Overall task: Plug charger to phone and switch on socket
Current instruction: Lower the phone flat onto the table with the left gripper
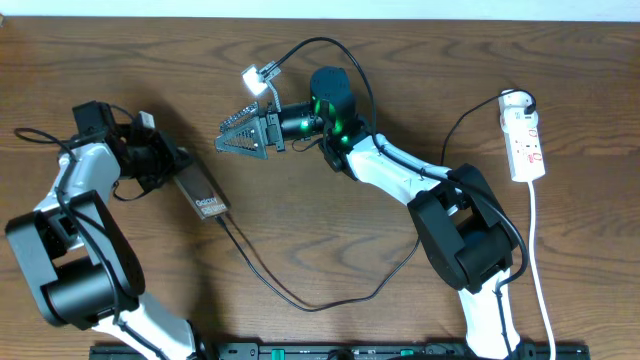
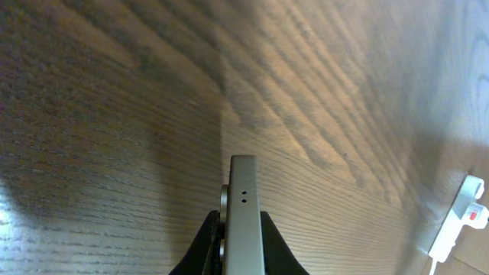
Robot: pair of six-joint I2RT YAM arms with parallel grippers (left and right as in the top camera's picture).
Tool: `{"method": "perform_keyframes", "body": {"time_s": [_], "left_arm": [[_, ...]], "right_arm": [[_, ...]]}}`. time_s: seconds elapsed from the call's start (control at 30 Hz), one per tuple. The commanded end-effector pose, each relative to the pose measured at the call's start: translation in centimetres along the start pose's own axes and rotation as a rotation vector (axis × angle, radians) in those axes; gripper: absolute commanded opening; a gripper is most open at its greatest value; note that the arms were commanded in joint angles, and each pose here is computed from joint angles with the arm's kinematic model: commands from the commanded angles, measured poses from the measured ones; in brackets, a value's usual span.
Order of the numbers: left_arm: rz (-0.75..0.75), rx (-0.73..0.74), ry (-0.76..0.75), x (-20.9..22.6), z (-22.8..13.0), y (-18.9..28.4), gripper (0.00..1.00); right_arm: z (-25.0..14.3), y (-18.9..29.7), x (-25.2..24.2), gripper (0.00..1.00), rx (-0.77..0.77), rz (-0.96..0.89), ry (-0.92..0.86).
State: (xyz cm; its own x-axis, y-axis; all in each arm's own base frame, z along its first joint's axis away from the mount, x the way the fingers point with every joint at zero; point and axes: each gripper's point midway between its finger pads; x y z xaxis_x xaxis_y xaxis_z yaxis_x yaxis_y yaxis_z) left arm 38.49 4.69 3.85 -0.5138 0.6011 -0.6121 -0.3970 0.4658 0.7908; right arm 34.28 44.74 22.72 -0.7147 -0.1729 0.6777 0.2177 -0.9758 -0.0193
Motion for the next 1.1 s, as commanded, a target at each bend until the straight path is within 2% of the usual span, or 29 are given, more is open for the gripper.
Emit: {"method": "perform_keyframes", "body": {"time_s": [0.0, 0.37, 0.47, 0.57, 0.77, 0.83, 1.03, 1.07], "left_arm": [[0.011, 0.042, 0.060, 0.9, -0.5, -1.4, 0.07], [0.028, 0.076, 0.101, 2.0, -1.1, -2.4, 0.08], [0.029, 0.079, 0.103, 2.0, -1.2, -2.4, 0.10], [0.033, 0.087, 0.110, 2.1, -1.4, -2.4, 0.16], [0.041, 0.105, 0.124, 2.3, -1.9, -2.3, 0.17], [0.046, 0.113, 0.131, 2.4, -2.1, -2.3, 0.32], [0.135, 0.128, 0.157, 4.0, -2.9, -2.1, 0.36], [0.150, 0.130, 0.161, 4.2, -3.0, -2.0, 0.39]], "right_arm": [[0.8, 0.1, 0.7, 0.99, -0.003, 0.012, 0.026], [0.4, 0.1, 0.2, 0.99, 0.010, -0.002, 0.000], [0.4, 0.1, 0.2, 0.99, 0.010, -0.002, 0.000], [0.4, 0.1, 0.2, 0.99, 0.010, -0.002, 0.000], [0.4, 0.1, 0.3, 0.99, 0.010, -0.001, 0.000], [0.4, 0.1, 0.3, 0.99, 0.010, -0.001, 0.000], [0.4, 0.1, 0.3, 0.99, 0.010, -0.001, -0.001], [0.4, 0.1, 0.3, 0.99, 0.010, -0.001, -0.001]]}}
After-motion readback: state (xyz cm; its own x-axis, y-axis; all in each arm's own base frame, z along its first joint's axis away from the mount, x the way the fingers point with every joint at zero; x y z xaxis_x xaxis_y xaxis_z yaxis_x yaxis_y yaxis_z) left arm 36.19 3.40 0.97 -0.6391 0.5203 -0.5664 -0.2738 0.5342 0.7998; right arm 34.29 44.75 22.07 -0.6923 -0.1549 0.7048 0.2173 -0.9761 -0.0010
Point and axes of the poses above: each gripper's point midway between its finger pads, its own y axis back along the fingers, its own x axis along the line the jaws close on, z = x × y, and after that the axes turned 7 degrees about y, right-handed
